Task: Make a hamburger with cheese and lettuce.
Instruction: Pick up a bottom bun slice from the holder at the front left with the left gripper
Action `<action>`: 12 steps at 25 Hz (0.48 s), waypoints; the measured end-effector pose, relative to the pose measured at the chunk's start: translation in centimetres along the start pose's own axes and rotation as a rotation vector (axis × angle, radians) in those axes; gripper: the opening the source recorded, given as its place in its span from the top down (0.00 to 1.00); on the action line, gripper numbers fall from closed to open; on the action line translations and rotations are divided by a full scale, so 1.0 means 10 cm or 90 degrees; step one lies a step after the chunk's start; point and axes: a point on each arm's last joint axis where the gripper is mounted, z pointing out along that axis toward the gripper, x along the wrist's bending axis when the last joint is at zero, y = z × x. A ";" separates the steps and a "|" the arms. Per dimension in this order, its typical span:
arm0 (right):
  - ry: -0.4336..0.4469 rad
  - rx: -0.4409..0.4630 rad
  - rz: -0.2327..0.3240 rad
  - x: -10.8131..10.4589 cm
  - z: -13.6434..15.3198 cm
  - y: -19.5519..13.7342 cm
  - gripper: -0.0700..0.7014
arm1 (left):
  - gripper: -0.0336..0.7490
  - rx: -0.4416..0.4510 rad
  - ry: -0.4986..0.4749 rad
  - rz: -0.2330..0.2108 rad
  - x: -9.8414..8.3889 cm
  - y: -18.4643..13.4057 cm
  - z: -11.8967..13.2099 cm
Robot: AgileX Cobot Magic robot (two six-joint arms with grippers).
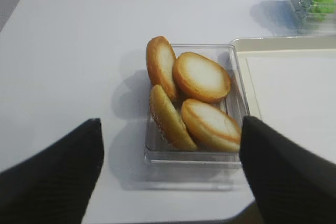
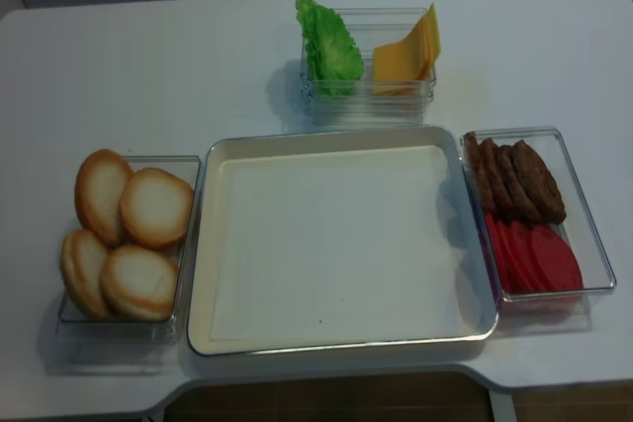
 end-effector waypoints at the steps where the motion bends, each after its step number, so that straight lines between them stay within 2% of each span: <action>1: 0.000 0.000 0.000 0.00 0.00 0.00 0.11 | 0.19 0.006 0.000 -0.007 -0.01 0.07 0.08; 5: 0.000 0.000 0.000 0.00 0.00 0.00 0.11 | 0.20 0.033 0.004 -0.030 -0.04 0.34 0.39; 12: 0.000 0.000 0.000 0.00 0.00 0.00 0.11 | 0.20 0.121 0.015 -0.037 -0.11 0.80 1.04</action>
